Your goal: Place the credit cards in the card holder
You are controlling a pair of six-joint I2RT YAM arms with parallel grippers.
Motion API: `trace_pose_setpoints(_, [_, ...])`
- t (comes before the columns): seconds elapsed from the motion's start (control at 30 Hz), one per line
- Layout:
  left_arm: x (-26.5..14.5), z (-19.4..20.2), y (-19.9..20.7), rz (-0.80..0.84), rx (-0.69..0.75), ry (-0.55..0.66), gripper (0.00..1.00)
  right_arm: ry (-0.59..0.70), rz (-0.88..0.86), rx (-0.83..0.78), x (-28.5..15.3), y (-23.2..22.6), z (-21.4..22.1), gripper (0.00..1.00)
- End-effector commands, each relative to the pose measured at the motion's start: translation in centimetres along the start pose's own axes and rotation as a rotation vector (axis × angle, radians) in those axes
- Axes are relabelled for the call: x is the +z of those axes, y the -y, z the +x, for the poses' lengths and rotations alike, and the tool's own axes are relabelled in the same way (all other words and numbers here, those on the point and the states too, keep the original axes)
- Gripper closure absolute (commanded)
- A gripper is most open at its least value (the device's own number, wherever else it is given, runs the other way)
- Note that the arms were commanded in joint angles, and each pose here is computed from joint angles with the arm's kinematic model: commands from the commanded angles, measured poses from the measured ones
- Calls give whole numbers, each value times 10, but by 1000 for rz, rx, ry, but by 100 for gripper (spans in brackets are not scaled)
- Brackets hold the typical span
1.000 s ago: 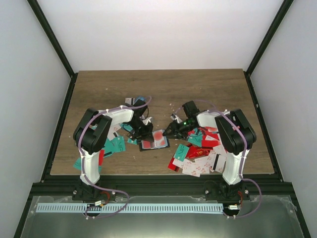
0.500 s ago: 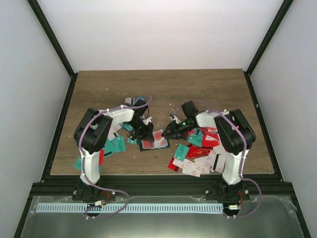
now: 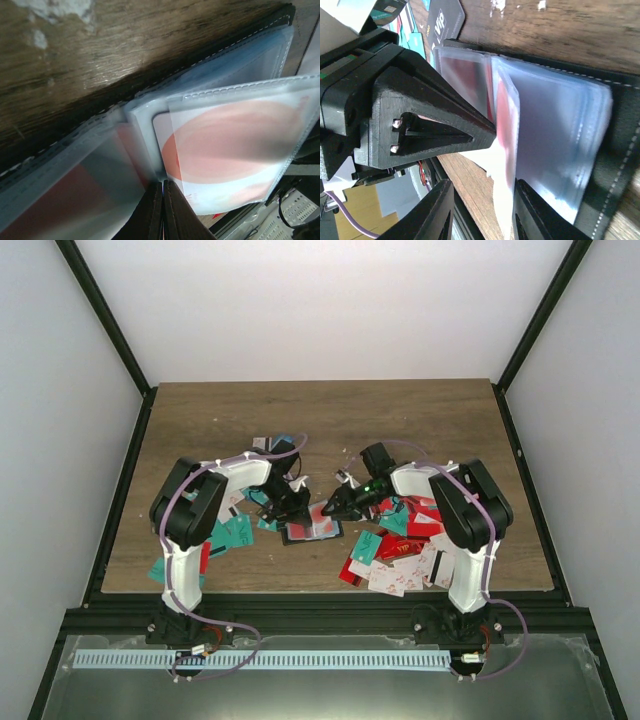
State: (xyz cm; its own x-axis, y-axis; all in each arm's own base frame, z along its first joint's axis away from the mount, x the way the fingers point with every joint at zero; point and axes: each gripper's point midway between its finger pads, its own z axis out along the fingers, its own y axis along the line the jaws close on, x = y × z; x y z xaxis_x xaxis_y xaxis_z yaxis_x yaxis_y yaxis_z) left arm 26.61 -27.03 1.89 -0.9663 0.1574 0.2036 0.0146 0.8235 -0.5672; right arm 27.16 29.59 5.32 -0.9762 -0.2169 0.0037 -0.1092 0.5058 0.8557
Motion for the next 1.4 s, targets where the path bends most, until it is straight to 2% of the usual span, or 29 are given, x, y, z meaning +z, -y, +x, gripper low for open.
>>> trace_pose_setpoints(0.0, [15, -3, -5, -22, 23, -11, 96, -21, -39, -53, 5, -15, -3, 66])
trace_pose_setpoints(0.67, [-51, 0, 31, -14, 54, 133, 96, -32, -25, -27, 10, -7, 0, 66])
trace_pose_setpoints(1.0, [-81, 5, 23, -47, 44, 207, 96, -30, -4, -20, 10, -9, 1, 66])
trace_pose_setpoints(1.17, [-89, 11, 17, -46, 32, 231, 96, -35, 6, -32, 13, -20, -1, 65])
trace_pose_setpoints(1.37, [-98, 18, 6, -54, 12, 260, 96, -69, 16, -94, 25, -56, -4, 63])
